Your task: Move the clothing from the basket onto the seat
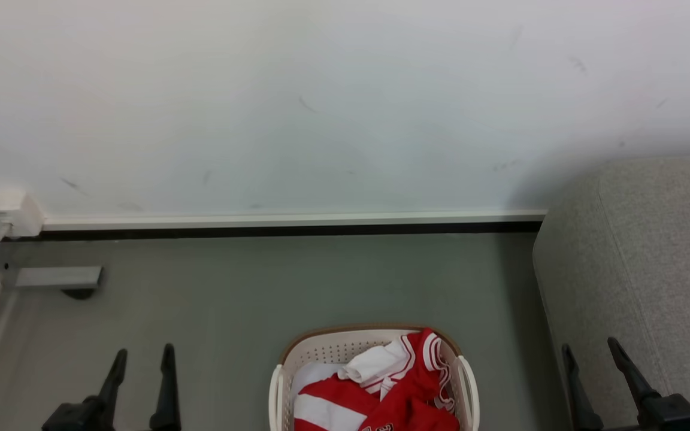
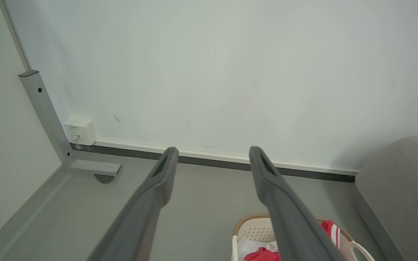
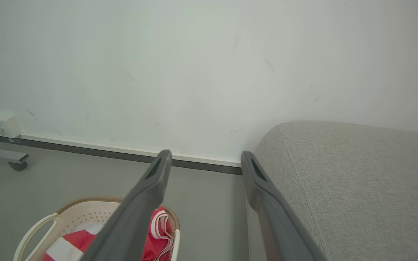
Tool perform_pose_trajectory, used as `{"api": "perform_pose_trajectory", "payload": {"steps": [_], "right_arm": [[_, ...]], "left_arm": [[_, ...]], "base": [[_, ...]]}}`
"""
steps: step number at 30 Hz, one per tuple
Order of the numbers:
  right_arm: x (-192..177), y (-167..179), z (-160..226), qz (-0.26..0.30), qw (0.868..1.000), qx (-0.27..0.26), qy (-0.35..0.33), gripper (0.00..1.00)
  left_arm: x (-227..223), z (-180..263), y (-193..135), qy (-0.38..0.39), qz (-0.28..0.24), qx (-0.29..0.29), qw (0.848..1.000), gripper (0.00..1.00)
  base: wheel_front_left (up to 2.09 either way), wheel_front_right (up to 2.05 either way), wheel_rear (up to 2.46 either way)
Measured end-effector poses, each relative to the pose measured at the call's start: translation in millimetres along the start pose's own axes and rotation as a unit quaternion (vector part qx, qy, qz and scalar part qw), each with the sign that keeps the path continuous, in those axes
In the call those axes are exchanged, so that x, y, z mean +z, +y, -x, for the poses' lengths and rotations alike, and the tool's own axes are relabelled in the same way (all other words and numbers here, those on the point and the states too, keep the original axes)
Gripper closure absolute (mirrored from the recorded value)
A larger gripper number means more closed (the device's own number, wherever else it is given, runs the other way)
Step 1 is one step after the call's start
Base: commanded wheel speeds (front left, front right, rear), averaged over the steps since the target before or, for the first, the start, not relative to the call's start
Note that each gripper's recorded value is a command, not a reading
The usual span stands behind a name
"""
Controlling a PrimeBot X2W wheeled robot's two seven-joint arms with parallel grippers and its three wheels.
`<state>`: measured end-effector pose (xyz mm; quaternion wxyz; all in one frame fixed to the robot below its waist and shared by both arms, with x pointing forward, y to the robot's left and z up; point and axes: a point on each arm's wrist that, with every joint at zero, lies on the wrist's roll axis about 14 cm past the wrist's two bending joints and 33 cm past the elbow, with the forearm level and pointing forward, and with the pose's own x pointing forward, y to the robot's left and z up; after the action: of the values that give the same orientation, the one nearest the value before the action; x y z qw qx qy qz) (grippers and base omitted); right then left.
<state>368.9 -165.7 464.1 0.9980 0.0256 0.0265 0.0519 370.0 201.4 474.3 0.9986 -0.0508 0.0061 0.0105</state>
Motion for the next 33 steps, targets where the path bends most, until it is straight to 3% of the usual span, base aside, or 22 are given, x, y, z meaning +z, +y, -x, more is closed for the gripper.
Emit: {"api": "perform_pose_trajectory", "payload": {"steps": [8, 17, 26, 33], "right_arm": [[-2, -2, -15, -0.003, 1.000, -0.001, 0.002, 0.00], [-11, -13, -39, -0.012, 1.000, -0.013, 0.010, 0.00], [-33, -13, -75, -0.015, 1.000, -0.004, 0.028, 0.00], [-57, -19, -91, -0.016, 0.999, -0.007, 0.049, 0.00]], "left_arm": [[-6, -24, -24, 0.006, -0.004, -0.036, 0.999, 0.00], [-31, -68, -89, 0.032, -0.031, -0.146, 0.988, 0.00], [-106, -106, -146, 0.115, -0.087, -0.281, 0.949, 0.00], [-180, -106, -168, 0.218, -0.116, -0.352, 0.903, 0.00]], "base": [[0.00, 0.00, 0.00], [0.00, 0.00, 0.00], [0.00, 0.00, 0.00], [0.00, 0.00, 0.00]]}}
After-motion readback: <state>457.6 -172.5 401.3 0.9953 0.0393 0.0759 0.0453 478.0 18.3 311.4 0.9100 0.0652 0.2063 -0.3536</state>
